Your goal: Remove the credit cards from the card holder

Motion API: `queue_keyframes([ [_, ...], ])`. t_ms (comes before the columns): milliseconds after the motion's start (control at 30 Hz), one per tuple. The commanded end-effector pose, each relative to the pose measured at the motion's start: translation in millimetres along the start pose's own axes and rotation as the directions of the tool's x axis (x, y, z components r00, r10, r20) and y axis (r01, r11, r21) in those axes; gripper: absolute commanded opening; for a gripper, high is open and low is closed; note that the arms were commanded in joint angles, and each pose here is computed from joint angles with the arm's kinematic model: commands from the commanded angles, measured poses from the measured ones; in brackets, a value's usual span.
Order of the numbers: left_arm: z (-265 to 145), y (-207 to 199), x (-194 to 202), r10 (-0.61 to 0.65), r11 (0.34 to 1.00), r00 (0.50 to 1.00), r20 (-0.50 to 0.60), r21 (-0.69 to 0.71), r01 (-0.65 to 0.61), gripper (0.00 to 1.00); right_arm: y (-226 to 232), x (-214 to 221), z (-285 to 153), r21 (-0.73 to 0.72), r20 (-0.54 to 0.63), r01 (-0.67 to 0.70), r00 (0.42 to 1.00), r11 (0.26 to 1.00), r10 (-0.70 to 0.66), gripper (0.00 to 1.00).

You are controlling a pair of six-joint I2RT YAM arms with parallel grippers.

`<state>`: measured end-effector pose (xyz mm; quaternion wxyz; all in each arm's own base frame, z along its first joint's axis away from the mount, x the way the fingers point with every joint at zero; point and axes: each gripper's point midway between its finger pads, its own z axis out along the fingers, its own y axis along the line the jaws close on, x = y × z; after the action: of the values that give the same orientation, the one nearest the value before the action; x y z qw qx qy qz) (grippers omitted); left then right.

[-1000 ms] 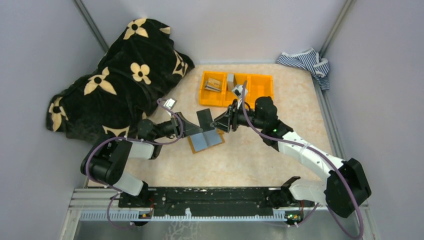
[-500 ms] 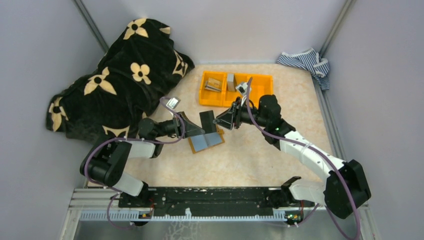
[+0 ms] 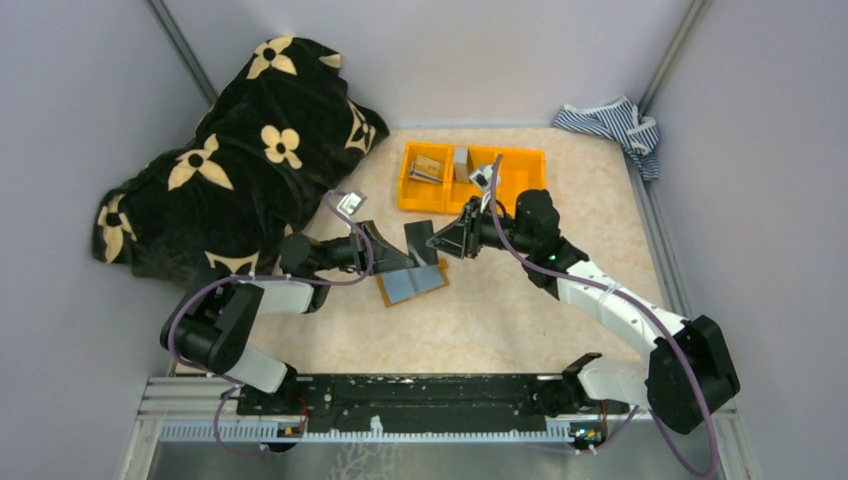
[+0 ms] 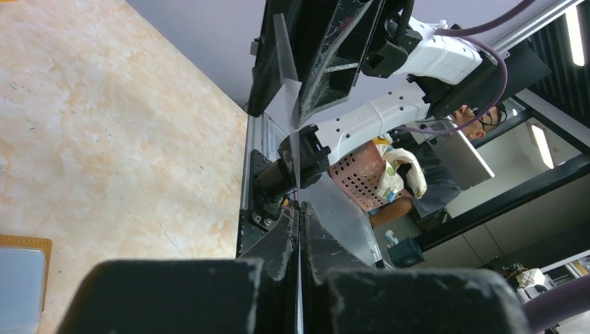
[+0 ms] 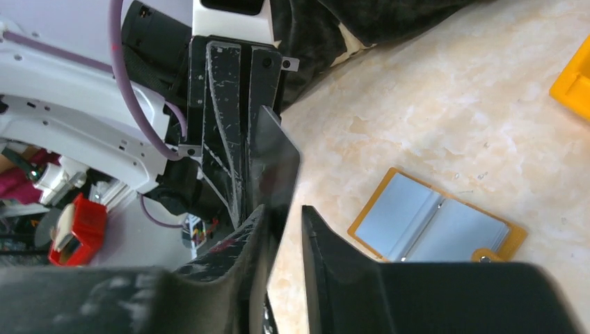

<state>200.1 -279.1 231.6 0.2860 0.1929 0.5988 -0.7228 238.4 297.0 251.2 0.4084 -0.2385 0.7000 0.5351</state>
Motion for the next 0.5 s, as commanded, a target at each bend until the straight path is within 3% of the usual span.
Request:
queue_keyframes([
  [0, 2, -40, -8, 0.254, 0.954, 0.966, 0.036, 0.156, -0.257, 0.00, 11, -15, -3, -0.042, 0.044, 0.063, 0.997, 0.997, -0.061, 0.13],
  [67, 2, -39, -9, 0.252, 0.955, 0.967, 0.039, 0.153, -0.255, 0.00, 14, -14, -3, -0.059, 0.043, 0.058, 0.998, 0.997, -0.056, 0.00],
  [167, 3, -37, -10, 0.246, 0.957, 0.968, 0.040, 0.151, -0.250, 0.01, 15, -14, -4, -0.064, 0.058, 0.060, 0.997, 0.996, -0.056, 0.00],
  [300, 3, -32, -13, 0.231, 0.962, 0.972, 0.048, 0.138, -0.236, 0.36, 6, -15, -13, -0.029, 0.073, 0.064, 0.995, 0.998, -0.061, 0.00],
  [367, 2, -29, -11, 0.224, 0.964, 0.974, 0.035, 0.138, -0.226, 0.44, 3, -14, -21, -0.034, 0.068, 0.055, 0.996, 0.998, -0.053, 0.00],
  [467, -2, -28, -8, 0.220, 0.966, 0.975, 0.020, 0.132, -0.221, 0.47, 5, -9, -35, -0.066, 0.040, 0.060, 0.998, 0.996, -0.057, 0.00],
])
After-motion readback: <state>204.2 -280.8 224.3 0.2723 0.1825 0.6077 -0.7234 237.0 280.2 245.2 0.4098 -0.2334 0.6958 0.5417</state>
